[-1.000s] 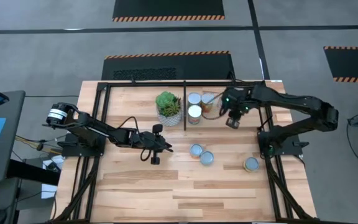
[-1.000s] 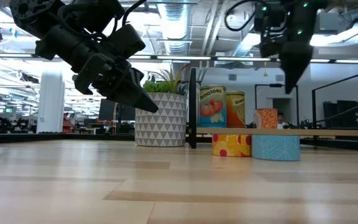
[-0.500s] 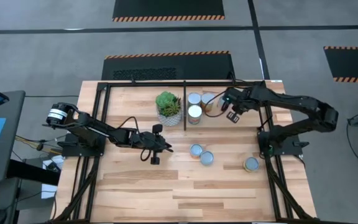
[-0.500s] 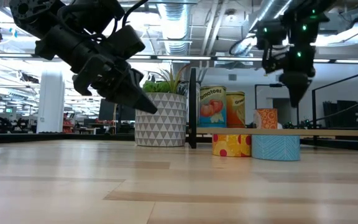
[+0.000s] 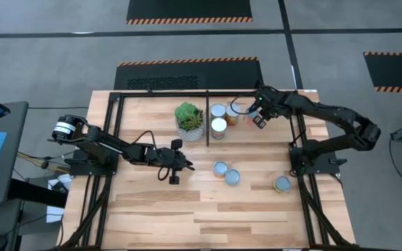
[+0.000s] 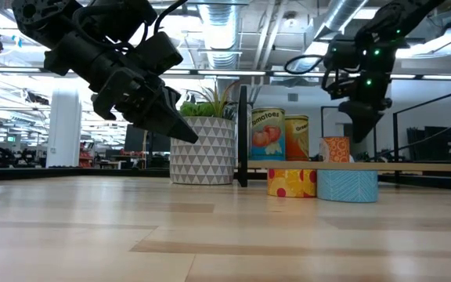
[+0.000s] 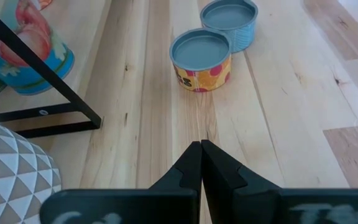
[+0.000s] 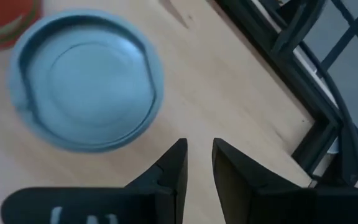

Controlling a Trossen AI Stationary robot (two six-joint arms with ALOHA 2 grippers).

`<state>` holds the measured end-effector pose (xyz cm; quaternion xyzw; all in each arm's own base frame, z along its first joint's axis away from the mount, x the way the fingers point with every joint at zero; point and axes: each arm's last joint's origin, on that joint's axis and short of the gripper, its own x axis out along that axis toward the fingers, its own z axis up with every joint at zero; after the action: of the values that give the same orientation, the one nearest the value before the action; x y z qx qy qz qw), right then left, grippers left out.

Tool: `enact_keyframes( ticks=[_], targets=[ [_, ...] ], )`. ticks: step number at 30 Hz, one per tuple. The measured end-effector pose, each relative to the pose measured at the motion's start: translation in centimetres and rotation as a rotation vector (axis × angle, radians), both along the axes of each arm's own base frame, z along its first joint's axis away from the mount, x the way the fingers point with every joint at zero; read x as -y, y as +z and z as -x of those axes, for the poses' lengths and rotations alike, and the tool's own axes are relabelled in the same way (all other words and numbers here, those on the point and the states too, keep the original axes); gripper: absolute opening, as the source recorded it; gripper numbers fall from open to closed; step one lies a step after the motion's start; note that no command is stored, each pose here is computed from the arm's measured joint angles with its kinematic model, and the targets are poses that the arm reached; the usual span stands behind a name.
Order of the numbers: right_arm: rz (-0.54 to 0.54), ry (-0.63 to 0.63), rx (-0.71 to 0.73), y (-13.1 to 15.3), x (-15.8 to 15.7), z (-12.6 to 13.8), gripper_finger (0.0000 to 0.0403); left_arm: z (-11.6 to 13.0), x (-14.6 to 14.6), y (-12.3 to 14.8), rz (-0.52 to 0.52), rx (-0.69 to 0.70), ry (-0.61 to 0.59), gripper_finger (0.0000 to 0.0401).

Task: Pick and place cans onto a shelf
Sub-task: Put the canned meatballs on the shelf

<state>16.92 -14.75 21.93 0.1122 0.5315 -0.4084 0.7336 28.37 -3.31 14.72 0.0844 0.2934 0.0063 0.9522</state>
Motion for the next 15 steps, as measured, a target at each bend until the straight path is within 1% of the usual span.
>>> enact_keyframes(
  ticks=[5,11,15],
  targets=[
    [0.017,0.003,0.017,0.0,0.4,-0.2,0.0097,0.0,0.0,0.0,0.0,0.001,0.0,0.0],
    [0.025,0.035,0.043,0.1,0.0,-0.8,0.0097,0.0,0.0,0.0,0.001,0.002,0.0,0.0],
    [0.009,0.057,0.055,0.1,-0.3,-1.0,0.0097,0.0,0.0,0.0,0.001,0.002,0.0,0.0]
  ],
)
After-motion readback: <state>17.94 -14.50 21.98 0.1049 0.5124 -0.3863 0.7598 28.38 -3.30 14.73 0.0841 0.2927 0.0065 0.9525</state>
